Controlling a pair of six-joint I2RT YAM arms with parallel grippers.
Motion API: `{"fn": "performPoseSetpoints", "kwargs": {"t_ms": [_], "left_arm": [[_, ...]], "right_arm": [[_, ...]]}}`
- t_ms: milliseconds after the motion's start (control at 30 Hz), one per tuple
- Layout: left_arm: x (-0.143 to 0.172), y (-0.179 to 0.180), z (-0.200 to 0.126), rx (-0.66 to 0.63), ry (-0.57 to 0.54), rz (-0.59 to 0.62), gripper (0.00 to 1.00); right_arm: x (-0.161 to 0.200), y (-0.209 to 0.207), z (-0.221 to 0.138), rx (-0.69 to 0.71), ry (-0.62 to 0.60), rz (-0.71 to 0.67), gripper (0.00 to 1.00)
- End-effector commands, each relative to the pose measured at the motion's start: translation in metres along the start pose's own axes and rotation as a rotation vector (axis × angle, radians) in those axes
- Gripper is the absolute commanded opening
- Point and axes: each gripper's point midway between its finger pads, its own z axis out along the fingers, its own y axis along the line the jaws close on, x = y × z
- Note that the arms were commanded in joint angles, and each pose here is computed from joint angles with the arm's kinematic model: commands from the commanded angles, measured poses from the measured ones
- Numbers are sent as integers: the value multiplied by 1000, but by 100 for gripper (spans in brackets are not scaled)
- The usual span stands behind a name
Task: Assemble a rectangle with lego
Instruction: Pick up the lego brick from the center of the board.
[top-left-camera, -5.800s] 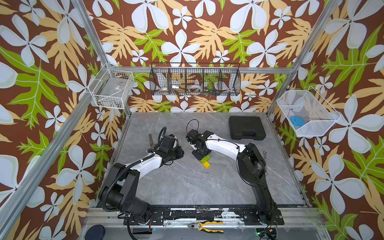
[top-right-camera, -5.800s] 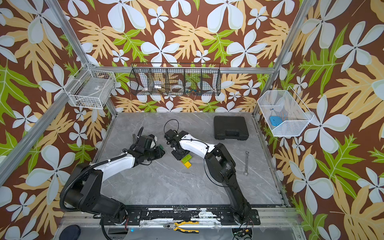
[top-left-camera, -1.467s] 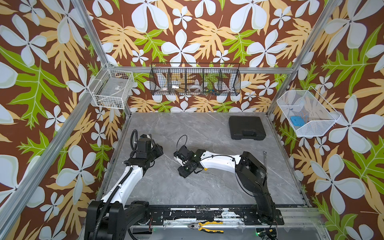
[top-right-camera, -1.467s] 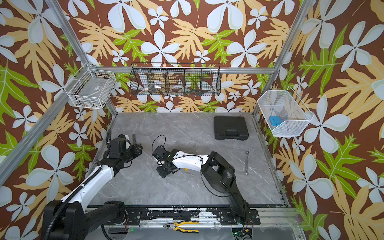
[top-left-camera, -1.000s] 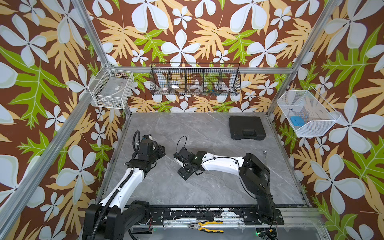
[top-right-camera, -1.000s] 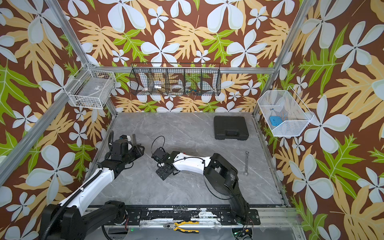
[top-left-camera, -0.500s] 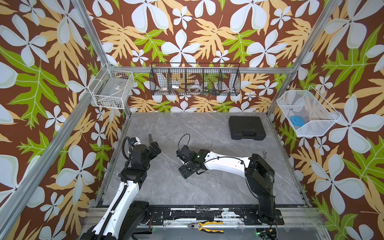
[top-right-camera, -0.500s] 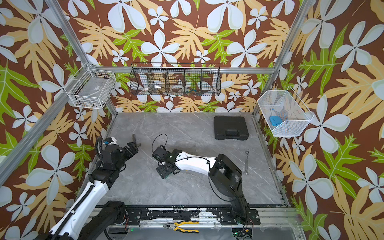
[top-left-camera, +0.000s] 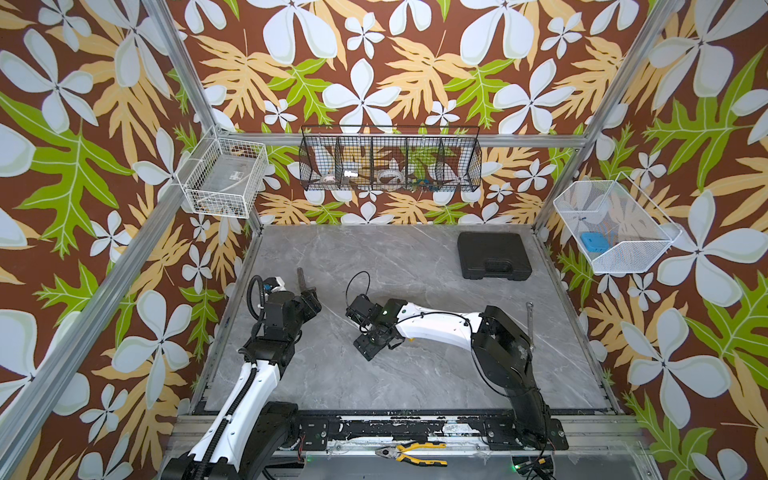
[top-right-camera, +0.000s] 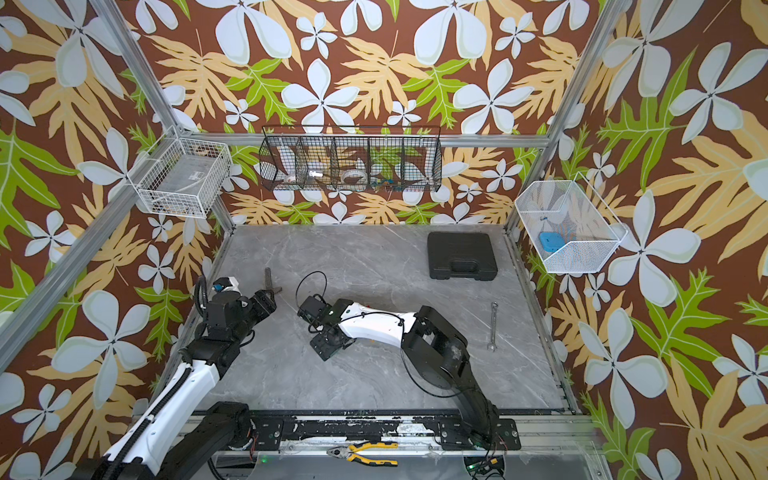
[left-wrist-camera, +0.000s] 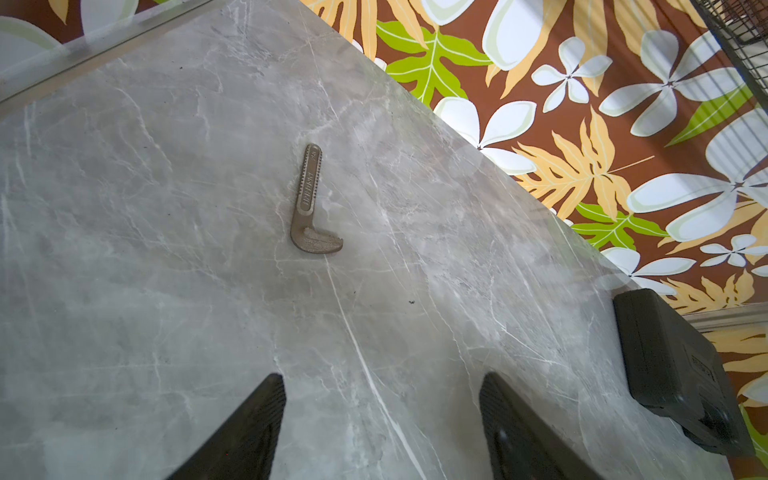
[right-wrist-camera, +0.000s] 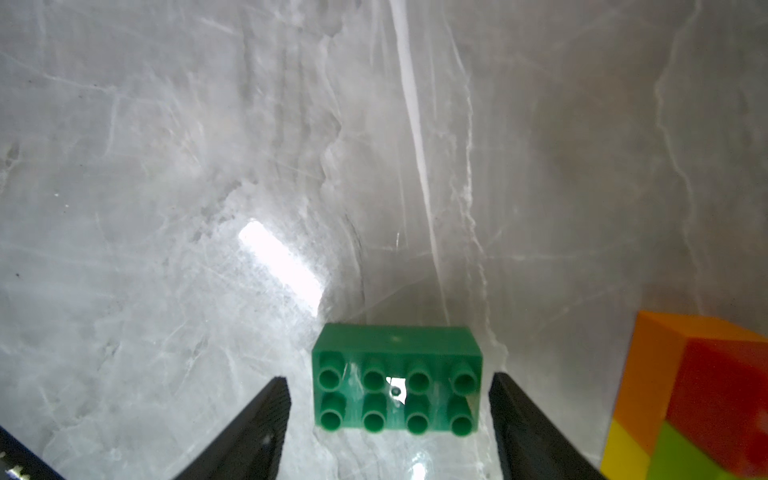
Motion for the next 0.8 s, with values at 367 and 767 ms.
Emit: {"fn": "performPoseSetpoints", "kwargs": {"t_ms": [367, 767], "left_arm": [[-6, -10, 3, 41, -9, 0, 82], [-6, -14, 4, 58, -3, 0, 81]], "right_arm": [[7, -4, 1, 43, 39, -23, 67], [10, 2, 6, 40, 55, -36, 68]]}}
